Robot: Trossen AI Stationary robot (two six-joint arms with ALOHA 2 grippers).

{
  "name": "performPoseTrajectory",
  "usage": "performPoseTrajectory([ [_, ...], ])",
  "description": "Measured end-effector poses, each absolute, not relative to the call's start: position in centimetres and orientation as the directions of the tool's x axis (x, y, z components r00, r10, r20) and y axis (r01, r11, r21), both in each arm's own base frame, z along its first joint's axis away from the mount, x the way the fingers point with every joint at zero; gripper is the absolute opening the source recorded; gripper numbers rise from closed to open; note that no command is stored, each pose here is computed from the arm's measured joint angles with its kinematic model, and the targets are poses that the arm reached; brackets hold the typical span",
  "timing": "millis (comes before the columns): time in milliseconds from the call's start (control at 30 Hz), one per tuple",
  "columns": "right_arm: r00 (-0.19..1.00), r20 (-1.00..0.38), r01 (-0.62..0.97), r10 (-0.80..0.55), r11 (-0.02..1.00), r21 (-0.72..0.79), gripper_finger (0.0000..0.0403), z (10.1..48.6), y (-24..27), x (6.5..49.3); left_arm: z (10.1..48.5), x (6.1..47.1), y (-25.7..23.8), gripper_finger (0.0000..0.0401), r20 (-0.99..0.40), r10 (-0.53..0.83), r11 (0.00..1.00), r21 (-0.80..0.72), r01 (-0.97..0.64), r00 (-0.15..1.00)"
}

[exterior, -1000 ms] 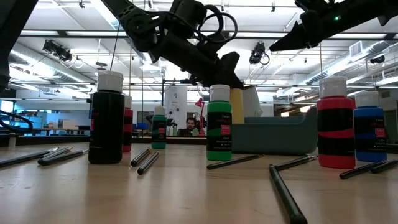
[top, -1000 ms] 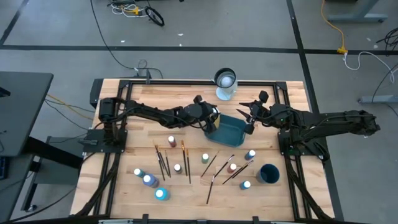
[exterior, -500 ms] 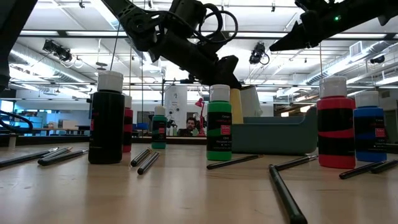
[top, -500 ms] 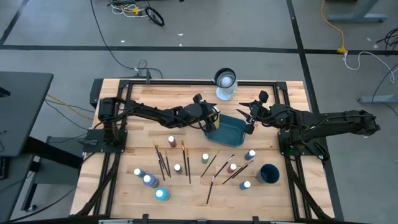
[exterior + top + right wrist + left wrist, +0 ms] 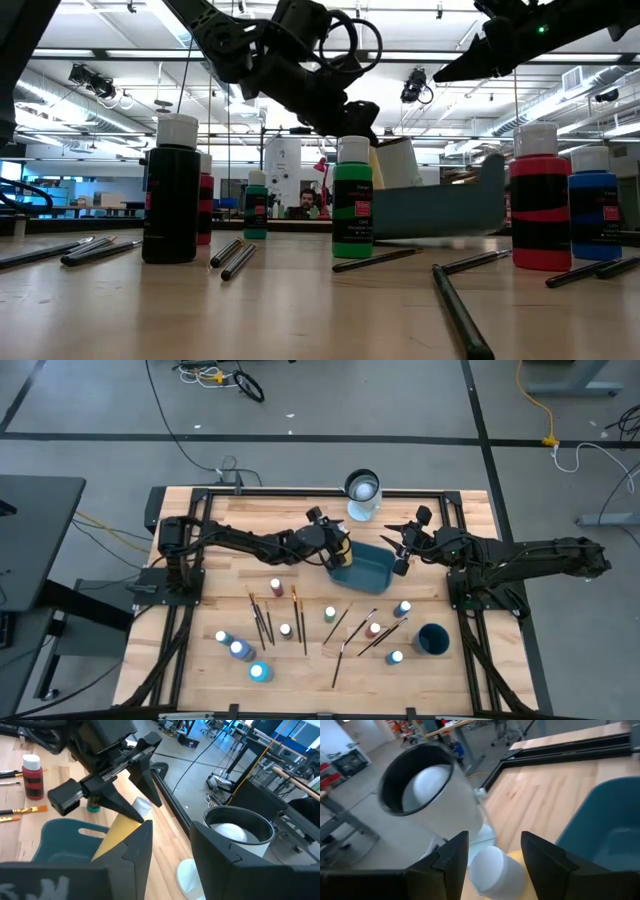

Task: Pick & Place Paint Supplies
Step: Put the large yellow paint bottle into the green bin

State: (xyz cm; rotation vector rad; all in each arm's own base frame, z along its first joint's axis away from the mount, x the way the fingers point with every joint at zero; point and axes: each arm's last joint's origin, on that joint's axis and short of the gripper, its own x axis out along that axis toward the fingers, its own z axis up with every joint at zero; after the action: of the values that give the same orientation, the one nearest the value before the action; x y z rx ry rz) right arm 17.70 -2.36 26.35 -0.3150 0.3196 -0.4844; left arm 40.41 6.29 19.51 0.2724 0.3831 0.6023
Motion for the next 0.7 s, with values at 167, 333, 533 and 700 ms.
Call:
performPoseTrajectory([
  [167,0.838,-0.223,0.401,-0.498,0.839,-0.367,0.0137,26.4,-2.4,17.7,19.5,40.5,6.1,0.0192,-0.277,0.555,0.829,0.266,-0.492,0.785],
  [333,0.838,-0.223,0.401,-0.498,0.839,-0.367,0.0137,26.4,-2.4,17.7,19.4,40.6,5.9,0.0192,-0.291,0.478,0.877,0.197,-0.438,0.828],
  [533,0.843,-0.200,0.410,-0.498,0.839,-0.358,0.0137,26.6,-2.4,17.8,19.8,40.4,5.6,0.0192,-0.298,0.445,0.895,0.142,-0.422,0.844],
  [700,0.852,-0.156,0.428,-0.499,0.837,-0.339,0.0137,27.0,-2.4,17.9,22.8,39.6,4.5,0.0192,-0.255,0.398,0.917,0.117,-0.380,0.881],
])
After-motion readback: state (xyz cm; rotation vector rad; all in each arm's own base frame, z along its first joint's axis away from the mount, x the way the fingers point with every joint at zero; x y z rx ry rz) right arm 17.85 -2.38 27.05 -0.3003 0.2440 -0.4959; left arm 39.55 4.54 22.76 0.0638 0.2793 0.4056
